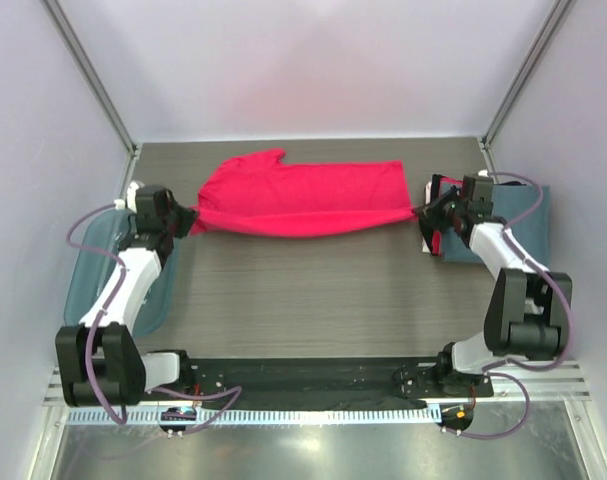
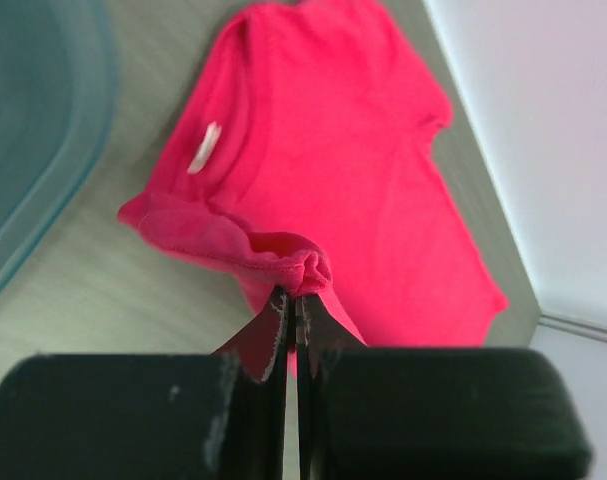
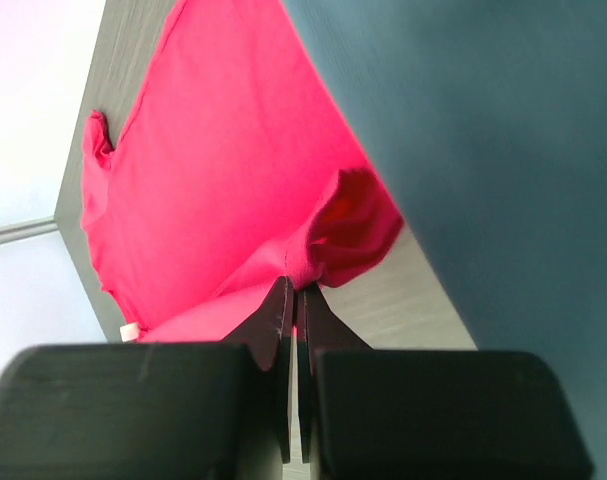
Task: Fold and stack the t-shirts
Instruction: Fold the tshirt
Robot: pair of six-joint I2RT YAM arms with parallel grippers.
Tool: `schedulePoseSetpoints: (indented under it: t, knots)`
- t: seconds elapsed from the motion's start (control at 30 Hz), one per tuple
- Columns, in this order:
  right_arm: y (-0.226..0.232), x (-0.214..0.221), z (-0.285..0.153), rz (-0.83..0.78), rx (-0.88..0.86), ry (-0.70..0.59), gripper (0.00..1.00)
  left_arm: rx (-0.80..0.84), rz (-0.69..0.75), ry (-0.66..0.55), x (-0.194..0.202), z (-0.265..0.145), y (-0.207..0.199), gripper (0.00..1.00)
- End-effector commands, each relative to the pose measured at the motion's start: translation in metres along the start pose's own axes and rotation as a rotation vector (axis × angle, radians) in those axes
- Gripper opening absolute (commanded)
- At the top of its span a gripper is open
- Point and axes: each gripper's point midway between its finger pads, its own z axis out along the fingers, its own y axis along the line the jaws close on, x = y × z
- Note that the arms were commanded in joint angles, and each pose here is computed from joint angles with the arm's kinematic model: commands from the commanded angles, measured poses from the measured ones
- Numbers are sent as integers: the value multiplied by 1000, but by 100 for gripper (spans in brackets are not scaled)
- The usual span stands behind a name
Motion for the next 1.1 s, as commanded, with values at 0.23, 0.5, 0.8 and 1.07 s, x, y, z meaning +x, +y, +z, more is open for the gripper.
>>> schedulePoseSetpoints:
  t: [0.23,0.5,0.8,1.07]
  knots:
    - [-61,49,-43,-39,44,-81,2,-3,-27,-78,27,-53,60,1]
    - [-116,88,-67,-14,132,-111,8,-47,-27,-47,65,-72,118,1]
    - [-123,89,-92,23,104,-236,59,-161,-42,-128,64,-94,158,54]
    - [-75,56,-104,-263,59,-235,56,-42,195,-91,39,-104,101,73]
